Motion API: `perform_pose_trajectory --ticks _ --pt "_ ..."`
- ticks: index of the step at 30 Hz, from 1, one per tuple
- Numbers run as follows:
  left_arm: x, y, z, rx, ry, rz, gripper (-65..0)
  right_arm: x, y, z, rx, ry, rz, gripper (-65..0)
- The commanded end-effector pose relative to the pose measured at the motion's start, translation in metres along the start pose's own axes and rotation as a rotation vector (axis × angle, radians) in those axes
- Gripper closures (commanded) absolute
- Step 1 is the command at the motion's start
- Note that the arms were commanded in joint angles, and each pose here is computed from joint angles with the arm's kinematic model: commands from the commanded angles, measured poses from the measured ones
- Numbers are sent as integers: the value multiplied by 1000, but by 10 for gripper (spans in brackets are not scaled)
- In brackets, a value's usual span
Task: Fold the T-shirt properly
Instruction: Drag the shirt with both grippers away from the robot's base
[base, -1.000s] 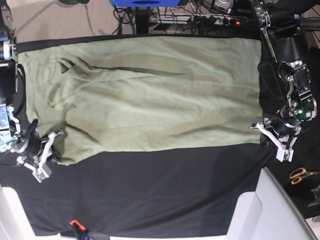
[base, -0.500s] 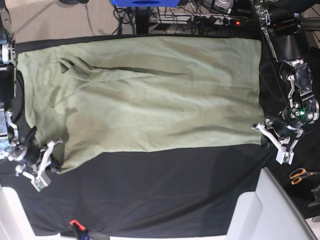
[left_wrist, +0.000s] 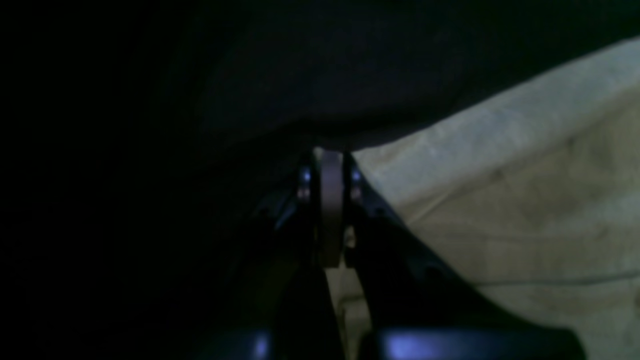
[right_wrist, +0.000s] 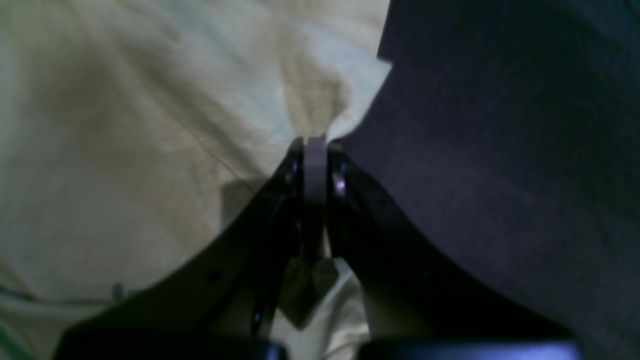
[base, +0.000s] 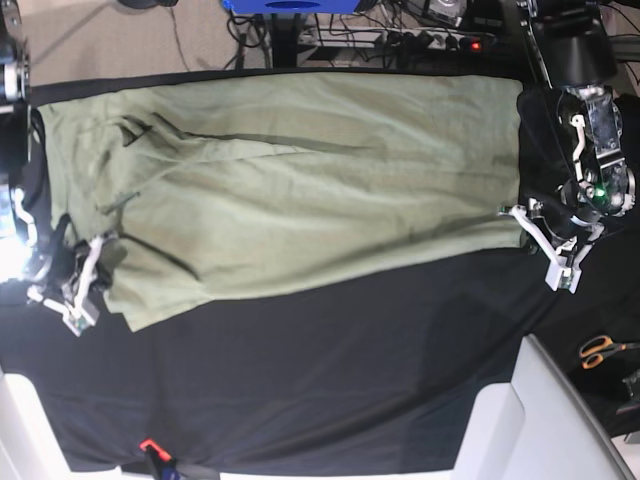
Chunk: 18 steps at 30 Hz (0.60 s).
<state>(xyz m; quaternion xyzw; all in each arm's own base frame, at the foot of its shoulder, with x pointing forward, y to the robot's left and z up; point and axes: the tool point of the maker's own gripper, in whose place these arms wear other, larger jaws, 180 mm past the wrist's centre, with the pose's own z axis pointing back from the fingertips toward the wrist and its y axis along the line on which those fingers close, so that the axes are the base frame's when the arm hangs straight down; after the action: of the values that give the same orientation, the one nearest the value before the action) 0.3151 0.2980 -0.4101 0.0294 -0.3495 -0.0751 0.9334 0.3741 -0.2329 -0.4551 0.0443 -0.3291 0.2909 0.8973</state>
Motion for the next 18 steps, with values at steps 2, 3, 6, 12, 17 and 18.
perform_pose_trajectory --ticks 2,3,6,12,17,18 --pt "19 8 10 20 -57 -23 0 24 -15 12 -39 -46 42 -2" --pt "18 7 11 20 -55 -28 0 22 -17 16 -48 -23 61 -2" --pt "13 9 18 27 -50 -53 0 19 -14 22 -54 10 95 -3" --pt "-6 12 24 33 -10 -74 0 11 -2 29 -53 48 143 -3" --pt "-17 18 29 29 21 -115 0 6 -4 40 -78 45 129 -5" --pt "-17 17 30 18 23 -128 0 5 -4 41 -82 43 126 -5"
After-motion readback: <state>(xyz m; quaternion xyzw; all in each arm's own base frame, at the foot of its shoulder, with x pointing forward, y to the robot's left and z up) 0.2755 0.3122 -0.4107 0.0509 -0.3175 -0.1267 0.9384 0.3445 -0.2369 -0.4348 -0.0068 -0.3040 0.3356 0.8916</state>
